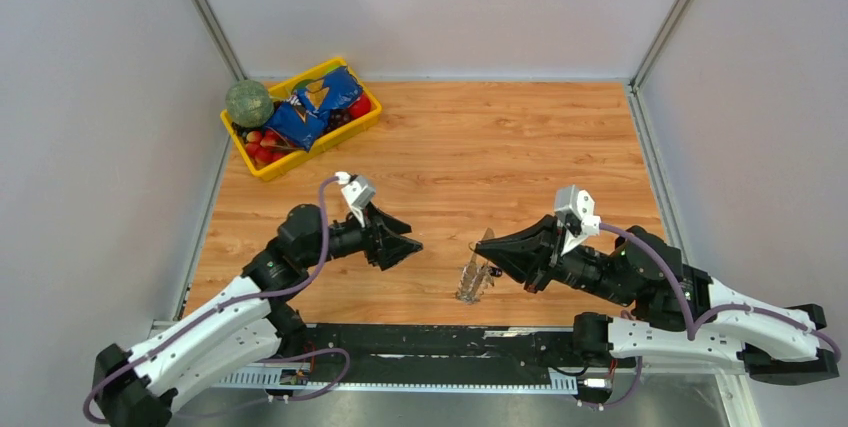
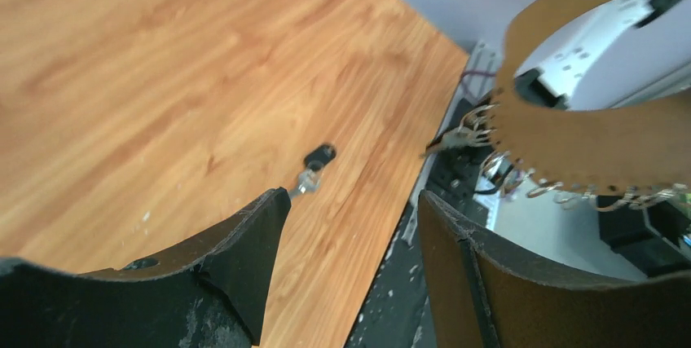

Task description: Put the keys on the keyring

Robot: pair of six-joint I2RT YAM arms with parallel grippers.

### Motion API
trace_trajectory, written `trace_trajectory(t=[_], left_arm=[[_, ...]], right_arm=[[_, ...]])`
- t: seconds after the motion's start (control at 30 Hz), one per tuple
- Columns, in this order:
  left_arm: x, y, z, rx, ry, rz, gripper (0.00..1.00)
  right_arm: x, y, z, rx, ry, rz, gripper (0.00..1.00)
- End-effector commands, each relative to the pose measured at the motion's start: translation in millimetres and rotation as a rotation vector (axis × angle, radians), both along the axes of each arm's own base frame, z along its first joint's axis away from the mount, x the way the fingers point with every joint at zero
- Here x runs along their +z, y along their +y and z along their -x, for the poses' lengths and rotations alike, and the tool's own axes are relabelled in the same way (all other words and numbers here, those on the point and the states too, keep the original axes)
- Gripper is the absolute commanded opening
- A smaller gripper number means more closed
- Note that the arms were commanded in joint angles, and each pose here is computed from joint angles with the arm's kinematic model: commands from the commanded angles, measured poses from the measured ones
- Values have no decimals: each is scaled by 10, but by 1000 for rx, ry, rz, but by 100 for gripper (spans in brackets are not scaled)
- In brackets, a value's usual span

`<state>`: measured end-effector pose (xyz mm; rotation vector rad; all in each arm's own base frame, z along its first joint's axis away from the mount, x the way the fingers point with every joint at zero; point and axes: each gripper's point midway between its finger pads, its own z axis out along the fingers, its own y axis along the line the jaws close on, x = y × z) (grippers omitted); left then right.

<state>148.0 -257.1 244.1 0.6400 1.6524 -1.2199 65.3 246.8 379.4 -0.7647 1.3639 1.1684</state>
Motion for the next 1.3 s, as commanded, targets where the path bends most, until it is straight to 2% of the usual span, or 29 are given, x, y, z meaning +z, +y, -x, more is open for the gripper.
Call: trace_trajectory(t=[0.0, 0.1, 0.3, 0.63, 0.9, 1.1, 1.27], left_arm=[[-301, -151, -139, 30, 57, -53, 70], [-486, -253, -172, 43, 53, -116, 74], [-955, -463, -218, 55, 82, -239, 75], [-1326, -880, -184, 68, 18, -387, 76], [-1497, -1209, -198, 97, -52, -517, 76], [-1571, -1472, -202, 112, -109, -602, 73], [-1713, -1526, -219, 135, -120, -664, 70]], right_arm=[[211, -226, -200, -141, 69, -60, 0], [263, -359, -310, -221, 99, -83, 0], [392, -634, -499, -366, 146, -146, 0], [451, -912, -756, -569, 180, -173, 0], [298, -1027, -868, -672, 191, -141, 0], [248, -1118, -880, -697, 201, -140, 0], [240, -1205, -865, -698, 209, -157, 0]])
